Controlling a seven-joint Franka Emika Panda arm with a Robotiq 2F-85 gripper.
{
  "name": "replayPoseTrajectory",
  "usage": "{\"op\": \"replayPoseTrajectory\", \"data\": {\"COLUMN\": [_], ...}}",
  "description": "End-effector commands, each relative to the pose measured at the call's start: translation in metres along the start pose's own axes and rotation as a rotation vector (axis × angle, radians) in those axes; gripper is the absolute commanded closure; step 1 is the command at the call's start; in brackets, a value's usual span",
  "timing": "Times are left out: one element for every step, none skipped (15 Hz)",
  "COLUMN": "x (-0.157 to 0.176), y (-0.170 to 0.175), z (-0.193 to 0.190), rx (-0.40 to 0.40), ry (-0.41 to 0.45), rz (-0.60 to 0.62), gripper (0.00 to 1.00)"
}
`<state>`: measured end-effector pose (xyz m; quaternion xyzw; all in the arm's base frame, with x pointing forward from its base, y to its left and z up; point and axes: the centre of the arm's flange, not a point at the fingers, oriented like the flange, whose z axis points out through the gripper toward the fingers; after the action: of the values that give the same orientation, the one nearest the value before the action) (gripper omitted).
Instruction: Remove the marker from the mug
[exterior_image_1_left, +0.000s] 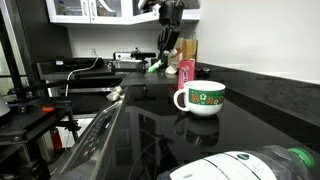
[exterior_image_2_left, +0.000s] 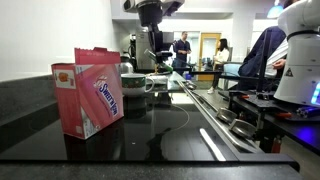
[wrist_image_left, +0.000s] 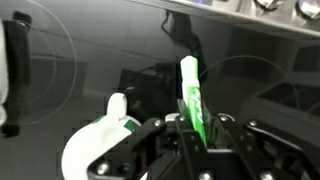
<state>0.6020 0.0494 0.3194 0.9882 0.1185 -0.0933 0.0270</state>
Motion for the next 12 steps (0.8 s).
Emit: {"op": "replayPoseTrajectory", "data": {"x": [0.019,0.022,0.025,0.027,0.031,0.034,0.036,0.037,0.039,0.041,0.044,0.046], "y": [0.011,0.010,0.005,0.000,-0.009,-0.018,-0.029,-0.037,-0.045,-0.051,-0.057,-0.063], "z": [0.040,0.055,0.068,0.078,0.085,0.091,0.095,0.098,0.101,0.104,0.108,0.111], "rx": [0.075,0.088,0.090,0.084,0.072,0.069,0.050,0.036,0.019,0.008,0.007,-0.002], "ry": [-0.057,-0.078,-0.091,-0.101,-0.110,-0.115,-0.122,-0.121,-0.113,-0.117,-0.133,-0.144], "rz": [-0.087,-0.096,-0.117,-0.142,-0.166,-0.183,-0.202,-0.212,-0.220,-0.225,-0.230,-0.237], "gripper": [0.95,0.95,0.95,0.95,0.95,0.95,0.95,0.95,0.95,0.95,0.95,0.95]}}
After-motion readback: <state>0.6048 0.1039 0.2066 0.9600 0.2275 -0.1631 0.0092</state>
